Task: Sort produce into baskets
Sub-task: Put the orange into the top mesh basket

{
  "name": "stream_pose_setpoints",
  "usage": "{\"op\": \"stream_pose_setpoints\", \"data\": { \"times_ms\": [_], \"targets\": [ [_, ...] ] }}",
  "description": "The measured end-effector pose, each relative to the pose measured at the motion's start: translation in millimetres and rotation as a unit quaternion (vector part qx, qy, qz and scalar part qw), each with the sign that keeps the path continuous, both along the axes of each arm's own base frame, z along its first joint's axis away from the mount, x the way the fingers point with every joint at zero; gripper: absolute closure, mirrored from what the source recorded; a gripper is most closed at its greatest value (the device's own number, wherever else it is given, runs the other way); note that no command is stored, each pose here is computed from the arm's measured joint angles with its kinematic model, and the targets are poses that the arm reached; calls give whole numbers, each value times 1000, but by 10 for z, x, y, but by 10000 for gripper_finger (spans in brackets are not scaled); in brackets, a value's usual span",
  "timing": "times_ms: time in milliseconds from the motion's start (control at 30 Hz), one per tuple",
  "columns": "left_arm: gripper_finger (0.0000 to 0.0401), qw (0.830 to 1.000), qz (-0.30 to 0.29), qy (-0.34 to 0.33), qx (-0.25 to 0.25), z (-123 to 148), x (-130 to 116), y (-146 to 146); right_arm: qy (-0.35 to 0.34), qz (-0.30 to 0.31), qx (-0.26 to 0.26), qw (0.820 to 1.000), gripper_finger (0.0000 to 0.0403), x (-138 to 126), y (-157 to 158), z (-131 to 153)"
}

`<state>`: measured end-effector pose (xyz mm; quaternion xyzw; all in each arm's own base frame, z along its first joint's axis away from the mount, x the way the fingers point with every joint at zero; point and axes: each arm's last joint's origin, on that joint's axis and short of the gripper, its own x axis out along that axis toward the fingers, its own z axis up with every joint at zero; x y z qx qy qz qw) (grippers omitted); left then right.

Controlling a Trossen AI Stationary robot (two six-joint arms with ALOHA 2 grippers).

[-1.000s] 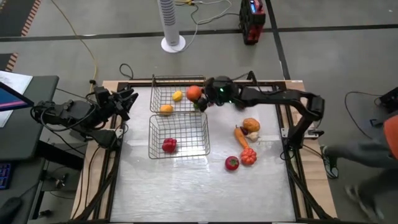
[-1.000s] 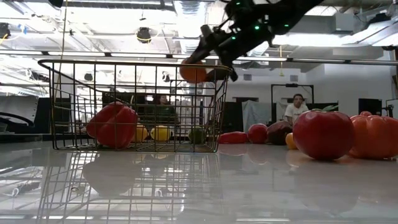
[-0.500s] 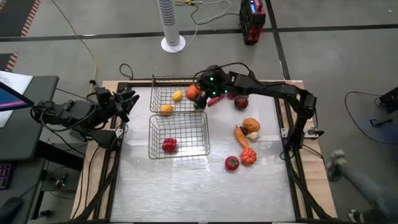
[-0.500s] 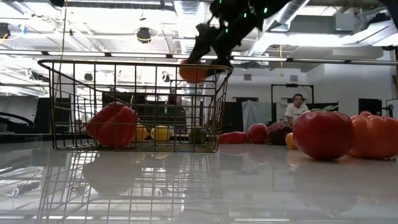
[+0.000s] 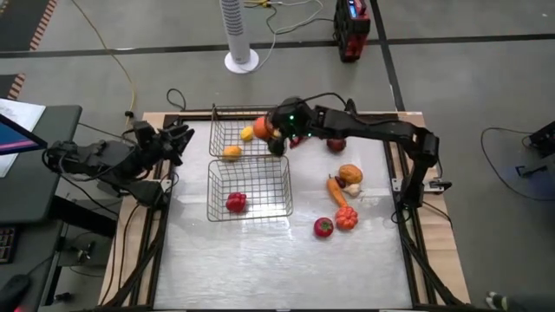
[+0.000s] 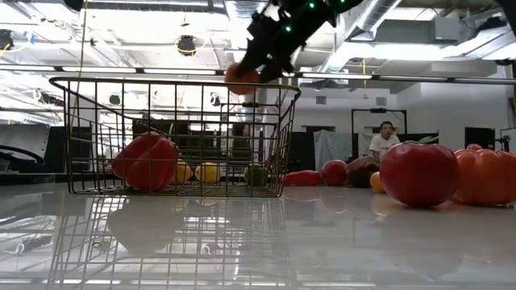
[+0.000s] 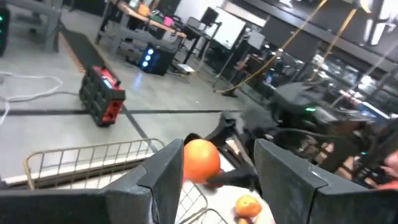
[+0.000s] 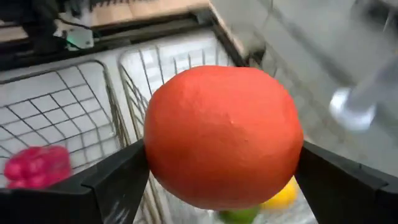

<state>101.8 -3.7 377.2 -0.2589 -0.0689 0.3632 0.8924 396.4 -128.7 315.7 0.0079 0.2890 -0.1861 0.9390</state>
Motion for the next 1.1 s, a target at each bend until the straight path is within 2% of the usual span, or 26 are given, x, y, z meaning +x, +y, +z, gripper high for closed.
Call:
{"op": "stream_pose_setpoints", "data": {
  "times_ms": [167, 300, 567, 767, 967, 1100],
  "targets": [
    [218, 1000, 12, 14, -18, -59, 183, 51, -5, 42, -64, 997, 9, 88, 109, 21],
    [218, 999, 26, 29, -36, -115, 320, 171, -31, 34, -89, 995, 9, 122, 155, 93],
    [218, 993, 3, 86, -85, -288, 615, 574, -38, 33, -91, 995, 9, 135, 178, 103],
    [218, 990, -59, 73, -109, -354, 836, 849, -37, 22, -95, 995, 9, 132, 169, 104],
    [218, 983, -89, 84, -137, -468, 1012, 1049, -37, 22, -94, 995, 9, 133, 171, 104],
    [218, 978, -114, 92, -146, -421, 1166, 1165, -36, 27, -96, 994, 9, 133, 173, 104]
  ]
}}
